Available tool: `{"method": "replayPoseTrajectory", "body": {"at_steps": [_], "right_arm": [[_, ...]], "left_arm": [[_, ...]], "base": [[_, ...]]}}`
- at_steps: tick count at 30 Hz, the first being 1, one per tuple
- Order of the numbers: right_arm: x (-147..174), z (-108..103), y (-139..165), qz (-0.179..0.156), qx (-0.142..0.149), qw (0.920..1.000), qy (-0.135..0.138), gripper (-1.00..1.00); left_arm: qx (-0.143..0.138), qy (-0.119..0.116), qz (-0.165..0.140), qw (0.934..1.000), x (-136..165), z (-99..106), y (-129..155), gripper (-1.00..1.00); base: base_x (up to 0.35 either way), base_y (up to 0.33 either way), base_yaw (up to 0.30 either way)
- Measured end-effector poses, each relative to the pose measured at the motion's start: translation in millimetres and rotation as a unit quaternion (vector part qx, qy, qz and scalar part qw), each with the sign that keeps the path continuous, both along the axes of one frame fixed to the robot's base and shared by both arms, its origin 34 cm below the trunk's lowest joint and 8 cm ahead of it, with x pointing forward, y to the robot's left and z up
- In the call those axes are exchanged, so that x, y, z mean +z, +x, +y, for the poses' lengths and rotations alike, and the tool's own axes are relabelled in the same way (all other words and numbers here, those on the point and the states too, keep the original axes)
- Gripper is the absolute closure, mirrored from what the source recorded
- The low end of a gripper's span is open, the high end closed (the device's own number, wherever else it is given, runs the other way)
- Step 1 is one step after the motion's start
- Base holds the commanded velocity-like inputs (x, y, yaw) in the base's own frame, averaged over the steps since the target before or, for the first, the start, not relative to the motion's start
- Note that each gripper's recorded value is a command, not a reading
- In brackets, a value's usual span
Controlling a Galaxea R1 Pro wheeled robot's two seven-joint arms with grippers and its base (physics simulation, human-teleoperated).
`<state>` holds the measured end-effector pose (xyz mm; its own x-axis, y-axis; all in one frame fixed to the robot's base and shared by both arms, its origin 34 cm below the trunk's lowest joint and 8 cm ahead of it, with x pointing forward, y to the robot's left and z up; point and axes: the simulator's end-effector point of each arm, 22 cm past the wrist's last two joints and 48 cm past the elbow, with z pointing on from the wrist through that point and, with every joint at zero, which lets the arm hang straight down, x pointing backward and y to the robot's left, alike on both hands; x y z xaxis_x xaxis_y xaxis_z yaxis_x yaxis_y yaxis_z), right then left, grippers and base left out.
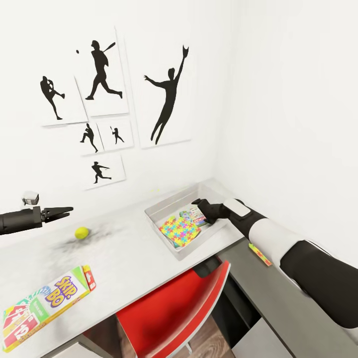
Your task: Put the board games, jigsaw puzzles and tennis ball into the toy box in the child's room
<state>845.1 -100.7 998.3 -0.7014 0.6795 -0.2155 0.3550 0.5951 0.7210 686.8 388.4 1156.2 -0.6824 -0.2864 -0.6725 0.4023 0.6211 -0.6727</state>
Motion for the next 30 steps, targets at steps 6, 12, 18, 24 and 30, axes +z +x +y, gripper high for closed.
{"method": "replayPoseTrajectory", "body": {"at_steps": [6,12,18,24,30], "right_arm": [[1.4,1.6,0.2,-0.001,0.001,1.0,0.002,-1.0],[2.0,2.7,0.2,-0.001,0.002,1.0,0.002,-1.0],[2.0,0.9,0.7,-0.002,0.002,1.0,0.002,-1.0],[1.3,-7.5,1.8,-0.002,-0.002,1.0,0.0,-1.0],[1.0,-9.2,1.8,-0.001,-0.002,1.0,0.0,-1.0]], "left_arm": [[0.0,0.0,0.0,1.0,0.1,0.6,-0.2,-1.0],[0.002,0.0,-0.001,1.0,0.9,1.5,-0.1,-1.0],[0.005,-0.001,-0.005,1.0,3.4,3.6,0.0,-1.0],[0.005,-0.001,-0.007,1.0,4.7,3.8,0.2,-1.0],[0.005,-0.001,-0.007,1.0,4.7,3.5,0.2,-1.0]], "base": [[0.0,0.0,0.206],[0.0,0.0,0.281],[0.0,0.0,0.271],[0.0,0.0,0.062],[0.0,0.0,0.01]]}}
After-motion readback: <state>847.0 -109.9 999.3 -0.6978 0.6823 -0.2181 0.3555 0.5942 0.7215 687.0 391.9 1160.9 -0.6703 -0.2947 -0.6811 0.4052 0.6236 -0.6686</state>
